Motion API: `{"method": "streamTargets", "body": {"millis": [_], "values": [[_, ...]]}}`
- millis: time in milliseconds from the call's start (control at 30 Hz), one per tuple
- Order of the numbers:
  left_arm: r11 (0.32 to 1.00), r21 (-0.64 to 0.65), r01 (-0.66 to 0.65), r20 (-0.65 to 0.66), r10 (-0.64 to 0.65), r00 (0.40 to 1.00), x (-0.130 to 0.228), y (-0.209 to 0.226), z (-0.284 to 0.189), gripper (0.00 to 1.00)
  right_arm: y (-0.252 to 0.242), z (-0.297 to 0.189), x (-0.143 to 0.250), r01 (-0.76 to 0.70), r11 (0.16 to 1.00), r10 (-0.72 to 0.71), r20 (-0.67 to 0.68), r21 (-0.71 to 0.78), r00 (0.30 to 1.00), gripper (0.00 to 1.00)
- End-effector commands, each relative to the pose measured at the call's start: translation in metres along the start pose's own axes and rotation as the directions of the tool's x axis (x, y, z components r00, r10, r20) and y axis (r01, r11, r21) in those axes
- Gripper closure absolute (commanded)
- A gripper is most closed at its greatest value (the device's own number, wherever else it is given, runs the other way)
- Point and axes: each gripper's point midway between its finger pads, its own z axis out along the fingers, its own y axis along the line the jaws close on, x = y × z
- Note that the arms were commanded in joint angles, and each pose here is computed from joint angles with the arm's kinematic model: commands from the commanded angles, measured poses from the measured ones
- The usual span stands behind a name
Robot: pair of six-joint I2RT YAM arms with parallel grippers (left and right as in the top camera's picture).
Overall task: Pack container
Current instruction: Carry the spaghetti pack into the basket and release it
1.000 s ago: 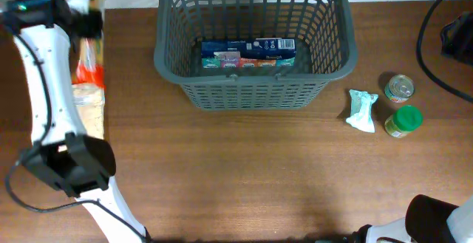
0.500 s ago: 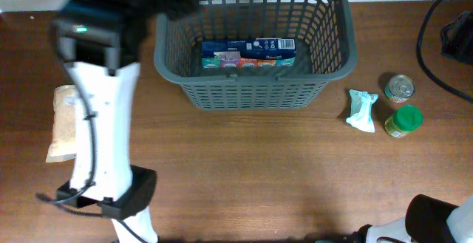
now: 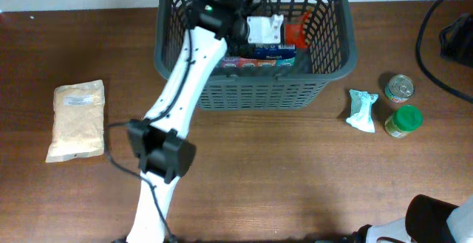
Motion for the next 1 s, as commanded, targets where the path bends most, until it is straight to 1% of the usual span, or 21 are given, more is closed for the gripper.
{"method": "streamTargets", "body": {"millis": [0,100,233,333,367,433,467,500,600,700,767,867,967], "values": [[0.992,-0.018,0.123,0.000,-0.123,0.992,-0.001,0.004,-0.008,0.98,-0.001,0.003,0.001,-0.013,1.000,0.013,-0.012,-0.004,1.000,0.23],[0.990,0.051,0.132,-0.022,-0.131,0.991,0.003,-0.011,0.009,0.98,-0.001,0.003,0.001,-0.013,1.000,0.013,-0.011,-0.004,1.000,0.23],[0.981,0.142,0.136,-0.015,-0.135,0.991,0.002,-0.030,0.026,0.98,-0.001,0.003,0.001,-0.013,1.000,0.013,-0.011,-0.004,1.000,0.23],[0.973,0.183,0.141,-0.015,-0.141,0.990,0.001,-0.039,0.035,0.97,-0.001,0.003,0.000,-0.013,1.000,0.013,-0.009,-0.004,1.000,0.23],[0.972,0.186,0.141,-0.016,-0.141,0.990,0.001,-0.040,0.036,0.89,-0.001,0.003,0.000,-0.013,1.000,0.013,-0.007,-0.005,1.000,0.23],[0.970,0.182,0.161,-0.017,-0.161,0.987,0.000,-0.039,0.036,0.41,-0.001,0.003,0.000,-0.013,1.000,0.013,-0.006,-0.005,1.000,0.23],[0.966,0.173,0.193,-0.015,-0.193,0.981,-0.001,-0.037,0.032,0.13,-0.001,0.003,0.000,-0.013,1.000,0.013,-0.005,-0.005,1.000,0.23],[0.961,0.163,0.222,-0.013,-0.223,0.975,-0.002,-0.034,0.029,0.01,-0.001,0.003,0.000,-0.013,1.000,0.013,-0.006,-0.005,1.000,0.23],[0.946,0.115,0.303,0.018,-0.307,0.952,-0.007,-0.021,0.004,0.01,-0.001,0.003,0.000,-0.013,1.000,0.013,-0.006,-0.005,1.000,0.23],[0.915,0.034,0.401,0.092,-0.402,0.911,-0.009,0.004,-0.046,0.01,-0.001,0.003,0.000,-0.013,1.000,0.013,-0.006,-0.005,1.000,0.23],[0.891,-0.032,0.453,0.166,-0.442,0.882,-0.008,0.022,-0.091,0.01,-0.001,0.003,0.000,-0.013,1.000,0.013,-0.006,-0.005,1.000,0.23],[0.840,-0.137,0.526,0.287,-0.475,0.832,0.004,0.044,-0.172,0.01,-0.001,0.003,0.000,-0.013,1.000,0.013,-0.007,-0.005,1.000,0.23],[0.770,-0.228,0.596,0.365,-0.500,0.785,0.034,0.054,-0.240,0.00,0.000,0.003,0.001,-0.014,1.000,0.014,-0.012,-0.008,1.000,0.23]]}}
